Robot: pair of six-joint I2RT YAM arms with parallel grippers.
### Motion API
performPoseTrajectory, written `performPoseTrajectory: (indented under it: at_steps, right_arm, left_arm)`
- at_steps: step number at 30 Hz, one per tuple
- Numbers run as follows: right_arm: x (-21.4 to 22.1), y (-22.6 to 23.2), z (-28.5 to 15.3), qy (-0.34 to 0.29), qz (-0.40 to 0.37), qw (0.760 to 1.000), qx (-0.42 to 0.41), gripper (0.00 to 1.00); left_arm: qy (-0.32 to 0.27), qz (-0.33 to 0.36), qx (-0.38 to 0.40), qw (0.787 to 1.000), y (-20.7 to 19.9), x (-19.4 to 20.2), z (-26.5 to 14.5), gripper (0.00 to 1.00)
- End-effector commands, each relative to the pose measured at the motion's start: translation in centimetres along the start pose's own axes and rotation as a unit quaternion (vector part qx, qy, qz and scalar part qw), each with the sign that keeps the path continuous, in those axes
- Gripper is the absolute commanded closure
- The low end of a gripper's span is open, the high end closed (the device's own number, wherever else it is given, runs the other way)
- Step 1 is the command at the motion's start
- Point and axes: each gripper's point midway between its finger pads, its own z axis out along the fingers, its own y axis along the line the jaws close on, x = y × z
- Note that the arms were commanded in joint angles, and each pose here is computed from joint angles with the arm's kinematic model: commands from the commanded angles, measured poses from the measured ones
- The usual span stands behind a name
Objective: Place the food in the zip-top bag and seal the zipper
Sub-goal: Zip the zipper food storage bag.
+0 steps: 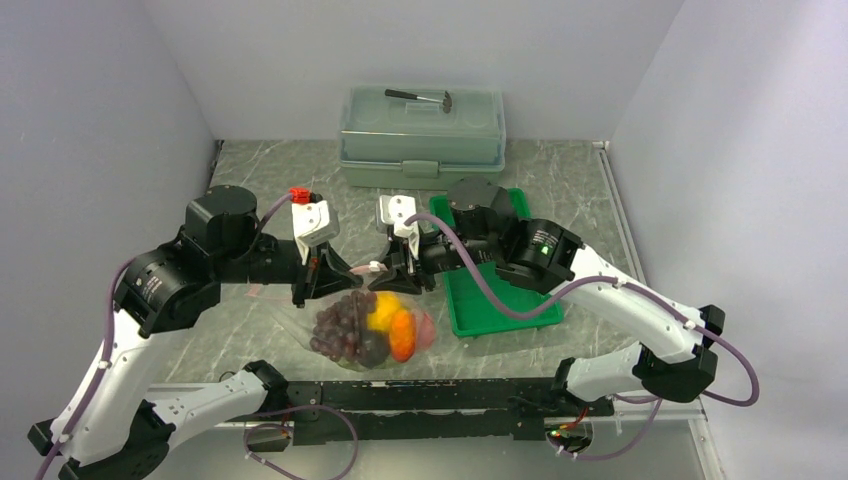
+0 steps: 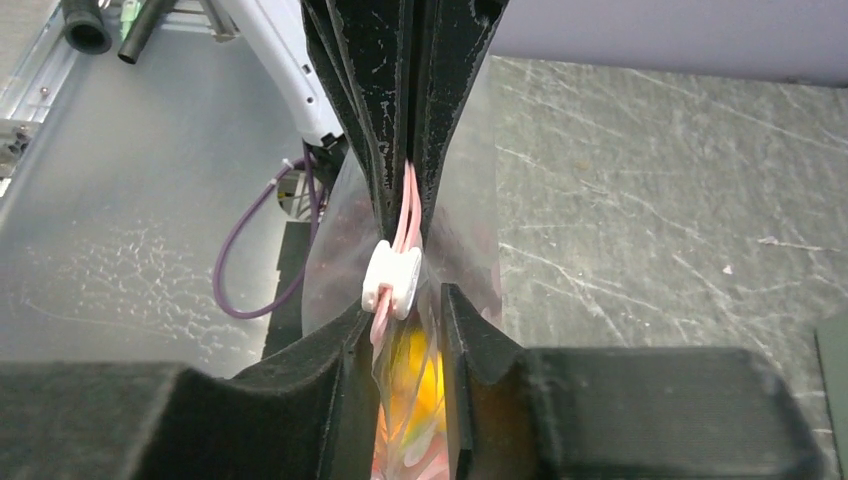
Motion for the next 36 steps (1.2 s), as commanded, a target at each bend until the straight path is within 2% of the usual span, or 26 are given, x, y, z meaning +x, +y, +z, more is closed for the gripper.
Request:
performPoseTrajectory:
  at_steps: [1, 5, 27, 31, 33, 36]
  right_arm:
    - [-1.86, 0.66, -0.76, -0.02, -0.012, 1.0, -0.011, 0.74]
    - [-1.88, 0.78, -0.73, -0.022, -0.013, 1.0, -0.015, 0.83]
    - [-2.27, 0.56, -0.11, -0.024, -0.012, 0.999, -0.021, 0.81]
    - [-2.13, 0.61, -0.12, -0.019, -0.012, 0.999, -0.023, 0.89]
    - [-1.99, 0.72, -0.13, -0.017, -0.013, 0.999, -0.026, 0.99]
    - [-1.63, 0.81, -0.1, -0.014, -0.013, 0.999, -0.028, 1.0]
  left_arm:
    - [-0.048, 0.051, 0.015, 0.997, -1.13, -2.83, -1.09, 1.0]
    - [-0.047, 0.05, 0.016, 0.998, -1.13, -2.72, -1.04, 1.0]
    - [-0.044, 0.048, 0.017, 0.998, -1.14, -2.45, -0.98, 1.0]
    - [-0.045, 0.05, 0.014, 0.998, -1.1, -2.49, -1.08, 1.0]
    - [-0.046, 0.051, 0.013, 0.998, -1.12, -2.52, -1.12, 1.0]
    - [-0.046, 0.051, 0.013, 0.998, -1.12, -2.51, -1.12, 1.0]
